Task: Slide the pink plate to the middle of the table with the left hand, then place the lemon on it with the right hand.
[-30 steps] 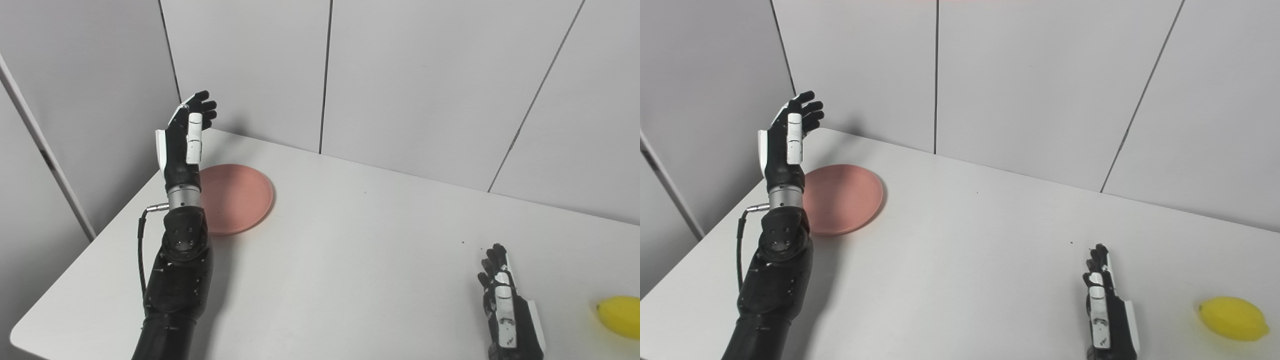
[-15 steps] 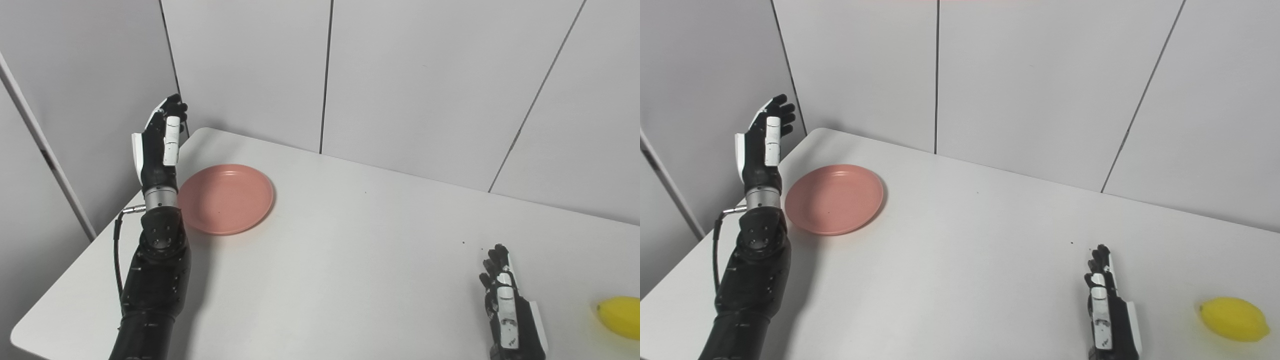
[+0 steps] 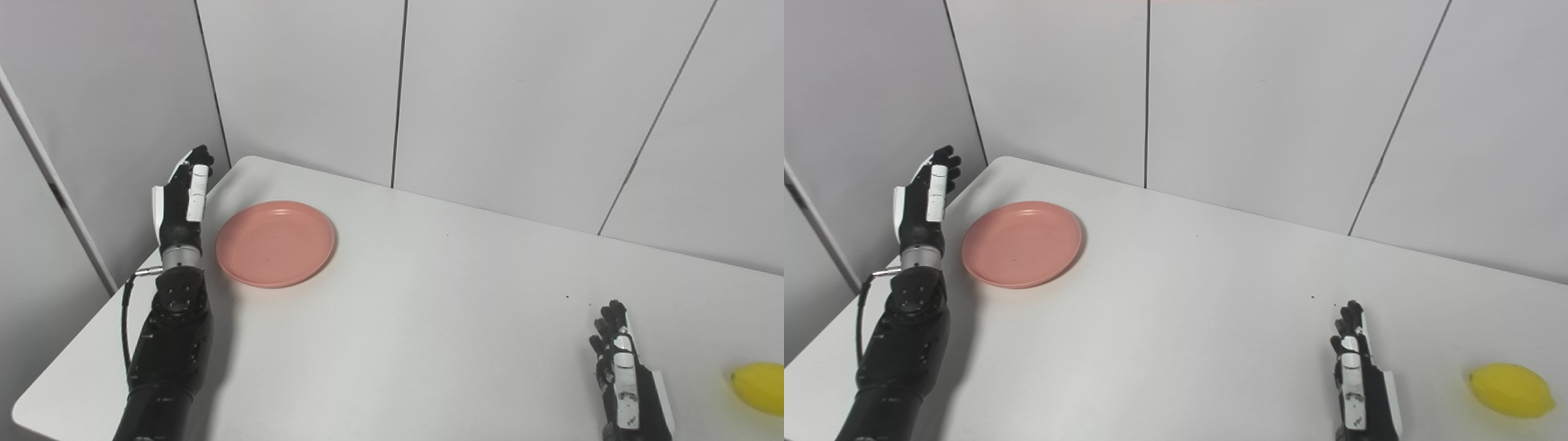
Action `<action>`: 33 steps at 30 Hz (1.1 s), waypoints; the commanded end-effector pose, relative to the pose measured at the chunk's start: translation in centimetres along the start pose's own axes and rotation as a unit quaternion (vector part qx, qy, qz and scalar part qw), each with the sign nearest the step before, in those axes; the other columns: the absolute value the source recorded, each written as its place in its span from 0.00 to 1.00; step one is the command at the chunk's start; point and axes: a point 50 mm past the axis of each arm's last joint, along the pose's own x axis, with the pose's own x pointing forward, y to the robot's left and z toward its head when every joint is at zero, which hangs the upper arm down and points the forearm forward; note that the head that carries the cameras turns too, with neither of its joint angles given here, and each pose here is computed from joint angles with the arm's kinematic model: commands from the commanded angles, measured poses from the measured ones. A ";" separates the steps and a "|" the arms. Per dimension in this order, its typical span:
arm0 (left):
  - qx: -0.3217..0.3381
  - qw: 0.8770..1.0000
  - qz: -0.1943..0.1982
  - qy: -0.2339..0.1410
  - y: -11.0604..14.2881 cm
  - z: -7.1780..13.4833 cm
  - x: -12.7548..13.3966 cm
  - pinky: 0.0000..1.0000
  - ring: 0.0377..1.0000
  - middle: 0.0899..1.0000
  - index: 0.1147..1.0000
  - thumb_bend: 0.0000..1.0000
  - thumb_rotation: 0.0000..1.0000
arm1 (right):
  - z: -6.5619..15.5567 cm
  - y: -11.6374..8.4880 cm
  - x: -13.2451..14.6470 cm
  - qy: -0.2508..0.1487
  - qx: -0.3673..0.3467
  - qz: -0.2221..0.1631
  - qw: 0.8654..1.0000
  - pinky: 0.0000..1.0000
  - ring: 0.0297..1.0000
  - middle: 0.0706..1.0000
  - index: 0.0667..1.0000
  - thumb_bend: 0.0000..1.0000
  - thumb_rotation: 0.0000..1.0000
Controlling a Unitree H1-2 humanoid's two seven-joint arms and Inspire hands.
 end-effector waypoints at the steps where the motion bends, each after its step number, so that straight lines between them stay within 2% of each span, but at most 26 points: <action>1: 0.002 0.999 0.006 -0.035 0.7 2.0 1.5 0.88 0.83 0.80 0.78 0.93 1.00 | 1.1 -0.1 0.2 -0.033 -0.004 0.004 0.999 1.00 1.00 1.00 1.00 0.67 1.00; 7: 0.009 1.000 0.008 -0.023 1.0 1.1 1.6 0.90 0.84 0.81 0.80 0.92 1.00 | 1.3 0.0 0.2 -0.029 -0.001 0.002 1.000 1.00 1.00 1.00 1.00 0.67 1.00; 15: 0.004 1.000 -0.003 -0.005 0.8 -0.2 1.6 0.83 0.83 0.82 0.81 0.87 1.00 | 1.4 -0.1 0.2 -0.031 -0.001 -0.001 1.000 1.00 1.00 1.00 1.00 0.66 1.00; 19: -0.021 1.000 -0.010 0.010 0.5 -0.7 1.4 0.86 0.84 0.81 0.79 0.90 1.00 | 1.5 0.0 0.2 -0.031 -0.002 -0.001 1.000 1.00 1.00 1.00 1.00 0.66 1.00; 23: -0.044 0.999 -0.015 0.026 0.2 -1.0 1.3 0.90 0.86 0.83 0.81 0.89 1.00 | 1.6 -0.1 0.2 -0.030 -0.003 -0.003 1.000 1.00 1.00 1.00 1.00 0.65 1.00; 27: -0.039 0.998 -0.028 0.033 -0.2 -1.4 1.2 0.94 0.88 0.84 0.82 0.87 1.00 | 1.7 -0.2 0.2 -0.031 -0.003 -0.002 1.000 1.00 1.00 1.00 1.00 0.66 1.00; 33: -0.046 0.997 -0.037 0.045 -0.9 -2.0 1.2 0.91 0.87 0.83 0.82 0.88 1.00 | 1.7 -0.1 0.2 -0.030 -0.004 -0.004 1.000 1.00 1.00 1.00 1.00 0.67 1.00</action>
